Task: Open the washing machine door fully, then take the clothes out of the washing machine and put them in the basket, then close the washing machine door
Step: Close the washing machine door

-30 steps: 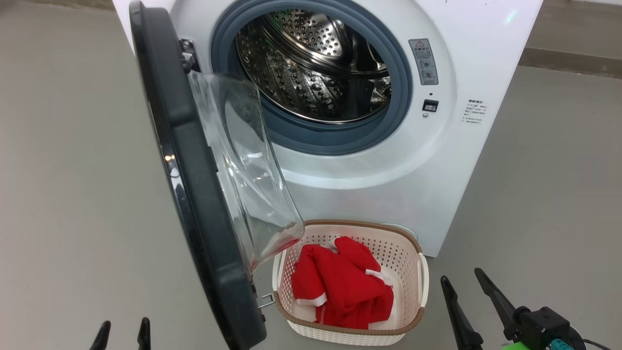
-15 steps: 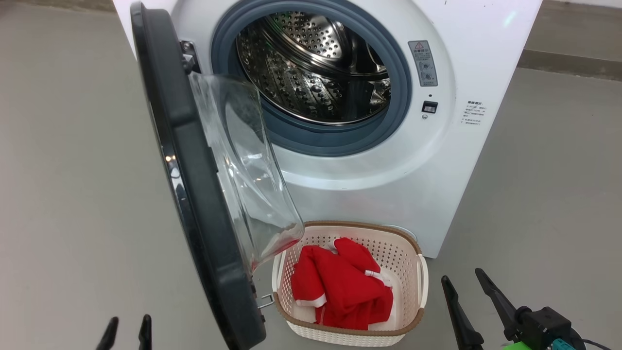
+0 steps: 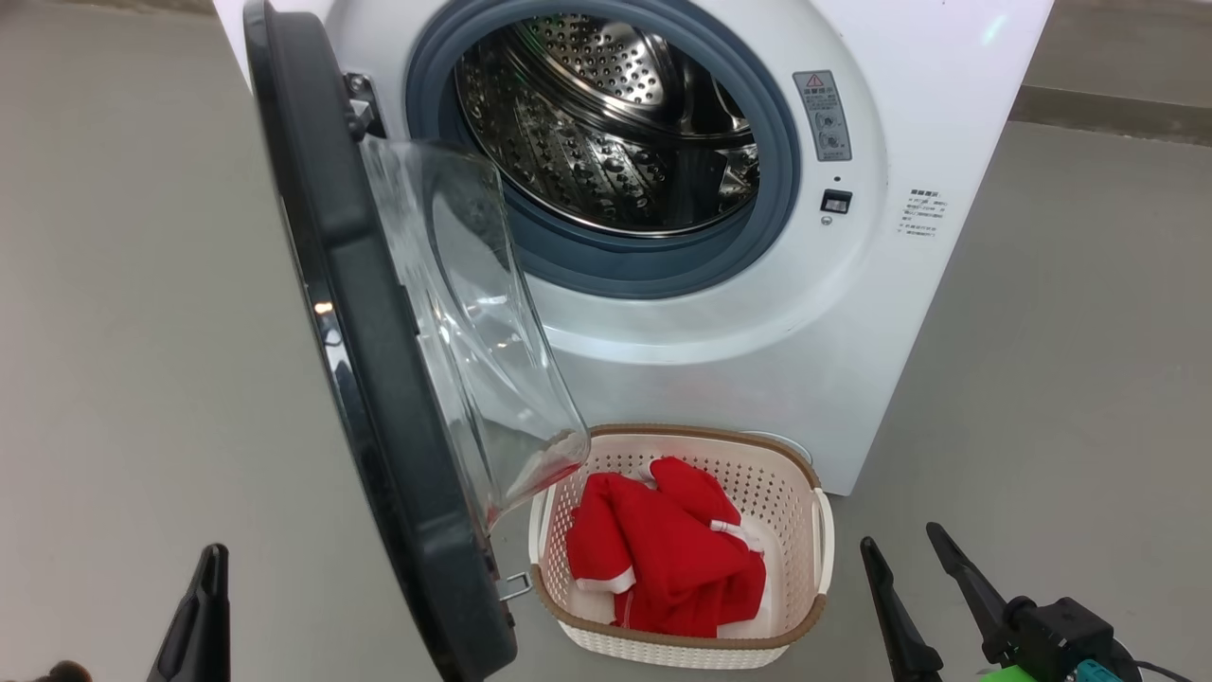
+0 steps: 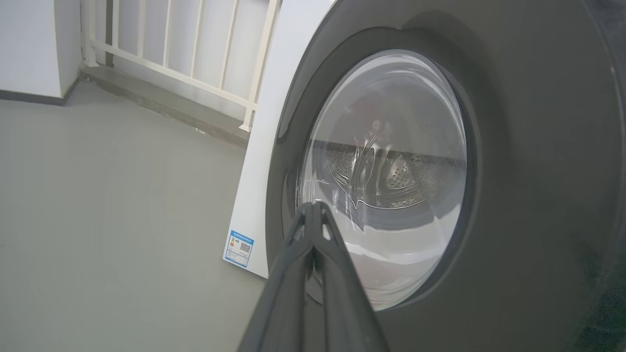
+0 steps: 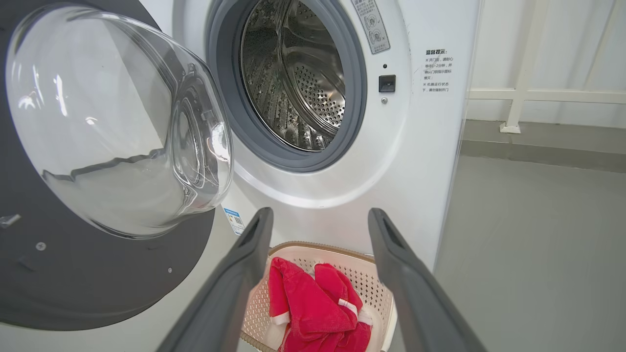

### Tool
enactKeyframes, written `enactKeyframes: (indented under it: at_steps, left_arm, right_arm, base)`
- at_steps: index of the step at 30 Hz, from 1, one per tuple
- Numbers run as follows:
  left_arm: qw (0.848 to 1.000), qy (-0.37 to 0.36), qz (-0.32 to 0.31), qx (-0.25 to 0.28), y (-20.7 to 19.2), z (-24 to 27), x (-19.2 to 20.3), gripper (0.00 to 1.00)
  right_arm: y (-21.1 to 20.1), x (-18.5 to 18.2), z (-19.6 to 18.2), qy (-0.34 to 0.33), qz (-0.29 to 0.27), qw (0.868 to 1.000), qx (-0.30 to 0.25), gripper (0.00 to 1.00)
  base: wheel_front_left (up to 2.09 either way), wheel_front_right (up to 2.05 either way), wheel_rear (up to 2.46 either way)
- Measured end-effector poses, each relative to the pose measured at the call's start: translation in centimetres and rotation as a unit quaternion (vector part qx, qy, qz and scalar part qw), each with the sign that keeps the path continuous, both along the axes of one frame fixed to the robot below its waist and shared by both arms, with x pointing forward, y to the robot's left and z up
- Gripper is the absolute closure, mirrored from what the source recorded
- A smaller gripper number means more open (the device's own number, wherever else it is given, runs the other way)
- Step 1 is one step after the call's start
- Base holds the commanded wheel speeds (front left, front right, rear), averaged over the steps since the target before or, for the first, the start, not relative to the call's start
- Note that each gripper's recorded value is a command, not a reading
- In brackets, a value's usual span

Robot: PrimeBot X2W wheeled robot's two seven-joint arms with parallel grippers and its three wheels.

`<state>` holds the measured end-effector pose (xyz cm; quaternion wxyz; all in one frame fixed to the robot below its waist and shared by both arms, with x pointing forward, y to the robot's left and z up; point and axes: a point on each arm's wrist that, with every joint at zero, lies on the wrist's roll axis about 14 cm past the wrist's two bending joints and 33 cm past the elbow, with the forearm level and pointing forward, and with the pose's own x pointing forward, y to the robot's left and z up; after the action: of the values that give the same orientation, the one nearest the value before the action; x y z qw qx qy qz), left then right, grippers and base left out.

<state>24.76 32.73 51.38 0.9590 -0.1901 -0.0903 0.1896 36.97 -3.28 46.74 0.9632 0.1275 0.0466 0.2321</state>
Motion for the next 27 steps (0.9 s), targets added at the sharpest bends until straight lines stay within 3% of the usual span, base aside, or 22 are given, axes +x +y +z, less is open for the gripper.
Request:
enactKeyframes:
  at_steps: [4, 10, 15, 27]
  left_arm:
    - [0.996, -0.04, -0.007, -0.083, 0.6, 0.6, 0.4, 1.0]
    - [0.976, -0.065, -0.03, -0.204, 2.0, 0.9, 0.9, 1.0]
    - [0.945, -0.089, -0.074, -0.307, 2.0, 2.7, 2.3, 1.0]
    - [0.875, -0.066, -0.231, -0.42, -0.7, 5.8, 3.8, 1.0]
  right_arm:
    - [-0.1, 0.0, -0.1, 0.002, -0.001, 1.0, 0.0, 0.0]
    - [-0.3, 0.0, -0.3, 0.005, -0.004, 1.0, 0.001, 0.0]
    - [-0.3, 0.3, -0.5, 0.007, -0.006, 1.0, 0.002, 0.0]
    - [-0.8, 0.7, -0.8, 0.012, -0.014, 1.0, 0.003, 0.0]
  base:
    - [0.0, 0.0, 0.0]
    - [0.0, 0.0, 0.0]
    - [0.0, 0.0, 0.0]
    - [0.0, 0.0, 0.0]
